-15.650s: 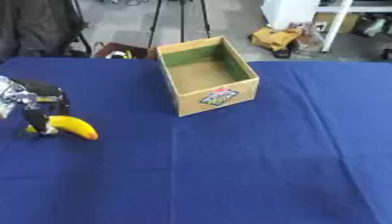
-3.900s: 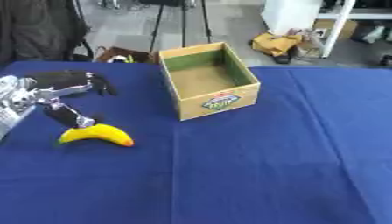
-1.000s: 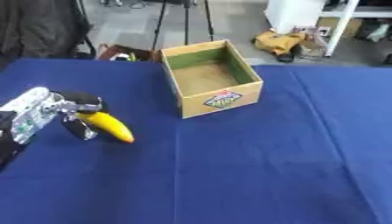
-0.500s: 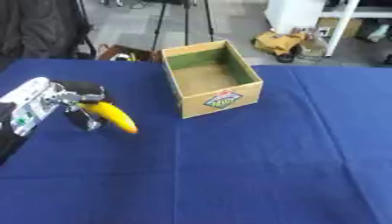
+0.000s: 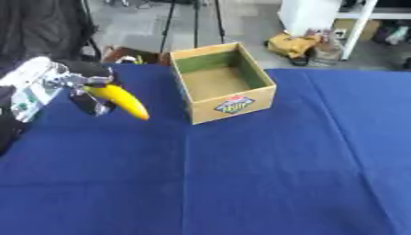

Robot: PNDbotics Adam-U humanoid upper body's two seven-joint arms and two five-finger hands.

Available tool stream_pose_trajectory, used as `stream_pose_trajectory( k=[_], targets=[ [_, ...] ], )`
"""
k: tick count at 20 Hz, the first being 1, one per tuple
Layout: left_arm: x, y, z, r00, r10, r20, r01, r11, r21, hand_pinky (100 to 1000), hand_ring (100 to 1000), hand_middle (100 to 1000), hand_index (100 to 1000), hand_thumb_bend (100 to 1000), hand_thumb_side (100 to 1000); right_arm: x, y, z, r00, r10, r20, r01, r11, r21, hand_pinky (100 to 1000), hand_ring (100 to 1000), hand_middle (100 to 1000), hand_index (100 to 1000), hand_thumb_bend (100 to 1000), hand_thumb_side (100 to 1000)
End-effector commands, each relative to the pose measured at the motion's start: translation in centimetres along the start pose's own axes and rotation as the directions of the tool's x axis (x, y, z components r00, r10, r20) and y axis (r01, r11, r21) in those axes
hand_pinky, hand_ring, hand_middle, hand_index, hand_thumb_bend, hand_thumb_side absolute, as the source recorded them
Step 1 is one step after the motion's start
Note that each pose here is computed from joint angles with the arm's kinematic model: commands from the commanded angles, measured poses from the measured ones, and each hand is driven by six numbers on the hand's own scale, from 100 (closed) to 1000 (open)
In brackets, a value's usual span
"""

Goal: Pick up objects on the table and place them in the box.

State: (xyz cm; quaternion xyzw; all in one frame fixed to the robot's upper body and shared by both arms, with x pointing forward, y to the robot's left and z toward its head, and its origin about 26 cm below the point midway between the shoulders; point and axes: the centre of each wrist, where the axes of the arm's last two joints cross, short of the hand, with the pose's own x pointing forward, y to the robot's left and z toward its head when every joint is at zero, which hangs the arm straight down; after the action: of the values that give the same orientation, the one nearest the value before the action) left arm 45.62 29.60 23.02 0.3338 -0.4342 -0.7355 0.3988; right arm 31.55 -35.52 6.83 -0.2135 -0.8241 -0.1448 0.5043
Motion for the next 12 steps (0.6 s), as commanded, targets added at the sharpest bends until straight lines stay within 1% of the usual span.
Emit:
stream_pose_trajectory(
  k=[1,5,12],
  targets=[
    [-0.5,2.4,0.2,0.999,-0.046,-0.028,0.047,0.997,0.066,585,571,557,695,100,100,0.7,-0.4,-0.8,1.000,0.002,0.028,-0.003,1.000,0.007,726,676,673,764,100,692],
    [-0.1,3.9,-1.0,0.995,-0.088,-0.048,0.093,0.987,0.131,590,573,554,689,100,100,0.6,0.0,-0.8,1.000,-0.012,0.026,0.011,1.000,0.016,726,676,673,764,100,691],
    [1.0,5.2,-3.5,0.979,-0.149,-0.140,0.178,0.957,0.227,597,575,554,684,100,100,0.8,1.3,-0.8,0.998,-0.057,0.026,0.057,0.998,0.034,726,676,673,763,100,689]
  ],
)
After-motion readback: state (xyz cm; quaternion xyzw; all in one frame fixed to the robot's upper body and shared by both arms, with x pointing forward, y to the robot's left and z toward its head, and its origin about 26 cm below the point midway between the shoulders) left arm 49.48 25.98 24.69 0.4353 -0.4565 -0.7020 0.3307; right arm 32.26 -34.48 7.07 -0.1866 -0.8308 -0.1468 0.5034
